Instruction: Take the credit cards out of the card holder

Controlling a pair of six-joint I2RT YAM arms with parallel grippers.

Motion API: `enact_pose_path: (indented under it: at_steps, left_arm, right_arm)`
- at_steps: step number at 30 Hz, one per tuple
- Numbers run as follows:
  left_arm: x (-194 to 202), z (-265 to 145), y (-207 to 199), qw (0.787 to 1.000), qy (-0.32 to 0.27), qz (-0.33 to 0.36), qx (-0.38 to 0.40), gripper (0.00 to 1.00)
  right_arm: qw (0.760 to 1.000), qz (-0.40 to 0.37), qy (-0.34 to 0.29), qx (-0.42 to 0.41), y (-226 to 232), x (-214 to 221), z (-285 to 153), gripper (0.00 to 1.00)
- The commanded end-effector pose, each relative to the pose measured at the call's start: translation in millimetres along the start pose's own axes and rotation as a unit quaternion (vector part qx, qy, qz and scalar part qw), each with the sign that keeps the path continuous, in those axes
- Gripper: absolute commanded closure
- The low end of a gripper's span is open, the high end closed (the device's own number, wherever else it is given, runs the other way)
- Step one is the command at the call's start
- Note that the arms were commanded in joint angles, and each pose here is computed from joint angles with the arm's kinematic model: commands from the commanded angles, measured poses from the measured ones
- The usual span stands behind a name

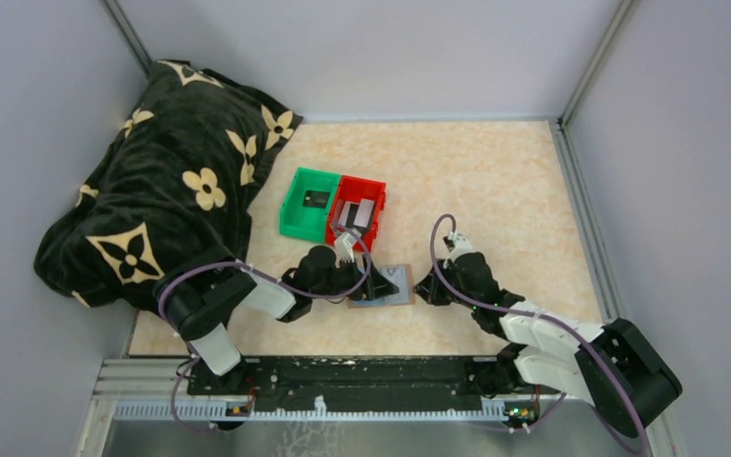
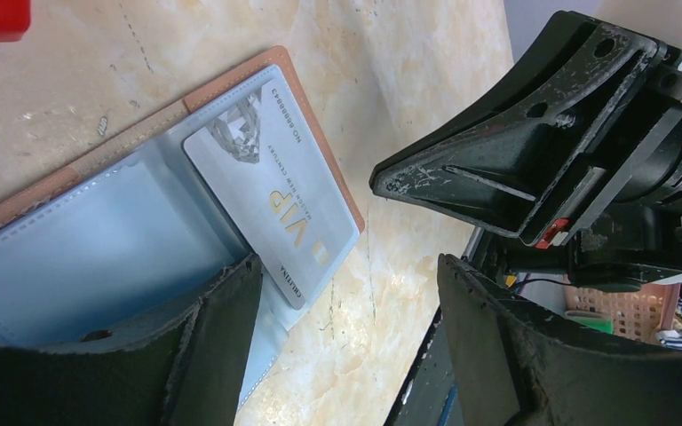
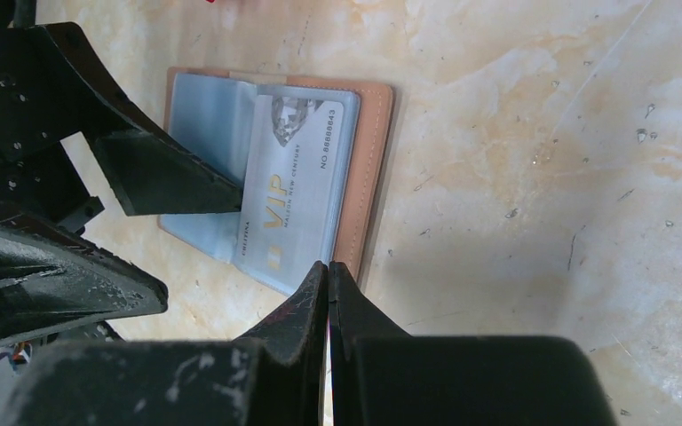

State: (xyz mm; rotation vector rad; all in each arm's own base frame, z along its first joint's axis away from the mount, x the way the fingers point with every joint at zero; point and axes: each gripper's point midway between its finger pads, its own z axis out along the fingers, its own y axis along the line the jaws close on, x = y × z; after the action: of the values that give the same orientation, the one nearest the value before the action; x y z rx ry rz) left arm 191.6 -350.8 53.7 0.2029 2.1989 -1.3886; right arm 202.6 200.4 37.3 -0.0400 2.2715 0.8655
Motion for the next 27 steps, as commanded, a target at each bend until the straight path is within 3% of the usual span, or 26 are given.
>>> enact_pose_path:
  at_steps: [1, 9, 27]
  left_arm:
    - [10.3, -0.2, 9.7, 1.0, 0.011, -0.004, -0.01, 0.21]
    - [11.1, -0.1, 9.6, 1.0, 0.012, -0.009, -0.008, 0.2]
    - [13.2, 0.8, 10.3, 1.0, 0.016, -0.009, -0.005, 0.2]
  right_arm:
    - [0.999, -0.01, -0.017, -0.025, 16.3, -19.0, 4.5, 1.0]
    - [0.999, 0.002, 0.002, -0.052, 23.0, -11.2, 15.8, 1.0]
    - [0.998, -0.015, -0.021, -0.05, 34.1, -33.6, 7.0, 1.0]
